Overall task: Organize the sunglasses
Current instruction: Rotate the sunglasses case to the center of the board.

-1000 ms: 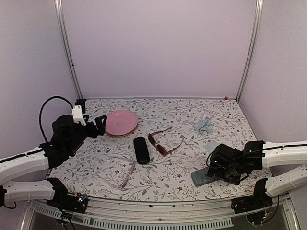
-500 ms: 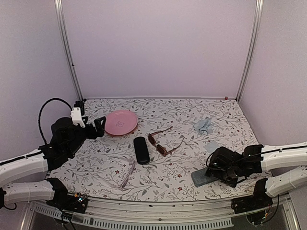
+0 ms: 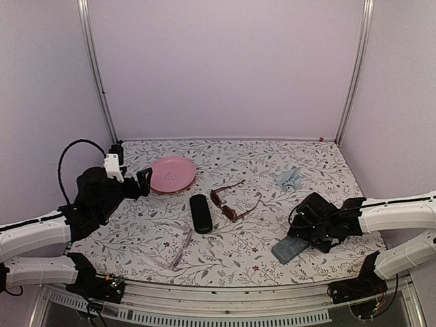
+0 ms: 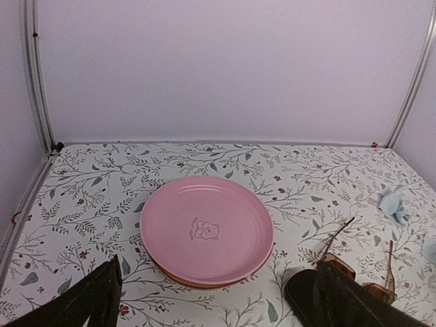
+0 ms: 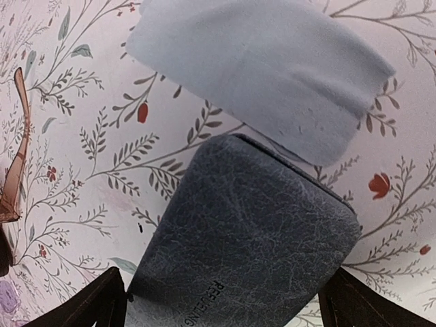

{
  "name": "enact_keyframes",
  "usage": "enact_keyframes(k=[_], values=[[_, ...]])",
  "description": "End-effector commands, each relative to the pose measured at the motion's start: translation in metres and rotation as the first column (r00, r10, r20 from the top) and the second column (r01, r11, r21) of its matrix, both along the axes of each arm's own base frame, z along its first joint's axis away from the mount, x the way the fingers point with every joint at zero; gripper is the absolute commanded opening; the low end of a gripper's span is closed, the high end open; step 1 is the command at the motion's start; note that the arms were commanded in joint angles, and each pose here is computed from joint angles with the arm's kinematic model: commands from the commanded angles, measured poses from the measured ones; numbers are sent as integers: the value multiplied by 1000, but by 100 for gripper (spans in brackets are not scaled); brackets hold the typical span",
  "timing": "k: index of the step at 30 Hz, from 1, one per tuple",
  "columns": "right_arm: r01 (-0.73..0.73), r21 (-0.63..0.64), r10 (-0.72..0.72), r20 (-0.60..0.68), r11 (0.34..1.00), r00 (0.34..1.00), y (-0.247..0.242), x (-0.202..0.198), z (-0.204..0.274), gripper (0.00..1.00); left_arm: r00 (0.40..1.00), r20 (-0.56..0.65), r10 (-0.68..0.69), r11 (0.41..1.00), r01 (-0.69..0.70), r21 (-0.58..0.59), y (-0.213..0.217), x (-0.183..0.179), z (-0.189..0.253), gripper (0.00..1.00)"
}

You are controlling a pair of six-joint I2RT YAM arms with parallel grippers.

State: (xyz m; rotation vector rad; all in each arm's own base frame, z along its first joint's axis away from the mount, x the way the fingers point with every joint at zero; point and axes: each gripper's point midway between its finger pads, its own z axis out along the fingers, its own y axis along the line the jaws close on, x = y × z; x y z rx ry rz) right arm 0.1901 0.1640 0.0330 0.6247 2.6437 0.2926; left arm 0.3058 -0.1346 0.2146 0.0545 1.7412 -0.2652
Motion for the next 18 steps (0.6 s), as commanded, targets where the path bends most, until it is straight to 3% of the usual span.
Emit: enact_keyframes(k=[1,10,15,18], values=[[-88,4,87,81,996,993,18,35,16,99,1000,23,-12,1000,12,1,-5,1,4,99],[-296,2,295,77,955,952,73,74,15,99,1000,16,-8,999,8,32,-7,5,0,99],[-464,11,462,72,886,884,108,84,17,99,1000,15,-12,999,11,34,-8,5,2,99],[-515,-35,516,55,856,855,105,82,18,99,1000,12,-17,999,16,32,-9,5,2,99]])
